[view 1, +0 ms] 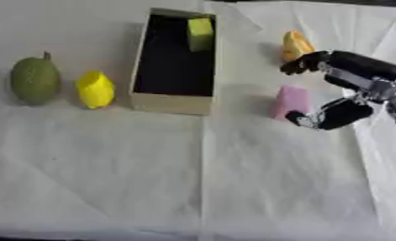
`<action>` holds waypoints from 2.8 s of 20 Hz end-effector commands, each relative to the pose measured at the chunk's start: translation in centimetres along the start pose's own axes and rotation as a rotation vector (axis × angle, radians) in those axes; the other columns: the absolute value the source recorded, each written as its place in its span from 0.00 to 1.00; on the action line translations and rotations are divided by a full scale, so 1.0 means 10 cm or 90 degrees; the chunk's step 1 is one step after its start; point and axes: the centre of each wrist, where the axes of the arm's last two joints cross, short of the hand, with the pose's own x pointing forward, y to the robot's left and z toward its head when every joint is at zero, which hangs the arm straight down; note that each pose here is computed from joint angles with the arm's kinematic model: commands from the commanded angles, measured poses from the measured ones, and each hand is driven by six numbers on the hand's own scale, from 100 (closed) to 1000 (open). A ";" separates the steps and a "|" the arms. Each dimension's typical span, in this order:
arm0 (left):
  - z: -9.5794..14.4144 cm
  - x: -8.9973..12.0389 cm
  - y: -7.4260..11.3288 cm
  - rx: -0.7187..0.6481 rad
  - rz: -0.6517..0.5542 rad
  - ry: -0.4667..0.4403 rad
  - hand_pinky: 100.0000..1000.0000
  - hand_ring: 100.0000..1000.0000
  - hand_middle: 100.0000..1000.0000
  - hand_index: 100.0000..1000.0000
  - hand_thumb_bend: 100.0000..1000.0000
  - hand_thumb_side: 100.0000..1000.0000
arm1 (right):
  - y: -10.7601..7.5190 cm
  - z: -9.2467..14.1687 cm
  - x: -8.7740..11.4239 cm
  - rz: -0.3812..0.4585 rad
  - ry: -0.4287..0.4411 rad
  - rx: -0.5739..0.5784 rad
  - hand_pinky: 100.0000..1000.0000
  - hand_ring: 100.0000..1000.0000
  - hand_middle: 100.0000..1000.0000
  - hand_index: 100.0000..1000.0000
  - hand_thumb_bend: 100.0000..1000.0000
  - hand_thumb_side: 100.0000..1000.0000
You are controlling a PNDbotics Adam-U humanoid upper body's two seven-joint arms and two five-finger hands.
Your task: Pick up objects on the table and place them in the box.
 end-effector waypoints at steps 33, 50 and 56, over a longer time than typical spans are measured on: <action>-0.02 0.05 -0.03 -0.013 0.013 -0.007 0.75 0.71 0.65 0.74 0.00 0.70 | 0.05 -0.16 -0.33 0.033 0.122 0.012 0.86 0.85 0.77 0.87 0.37 0.10; -0.02 0.05 -0.04 -0.019 0.015 -0.004 0.75 0.70 0.63 0.74 0.00 0.70 | -0.06 -0.13 -0.18 -0.027 0.097 -0.058 0.79 0.67 0.44 0.49 0.01 0.00; -0.02 0.05 -0.03 -0.022 0.013 -0.005 0.75 0.69 0.63 0.74 0.00 0.70 | -0.45 -0.06 0.17 -0.028 -0.001 -0.127 0.79 0.62 0.43 0.48 0.00 0.00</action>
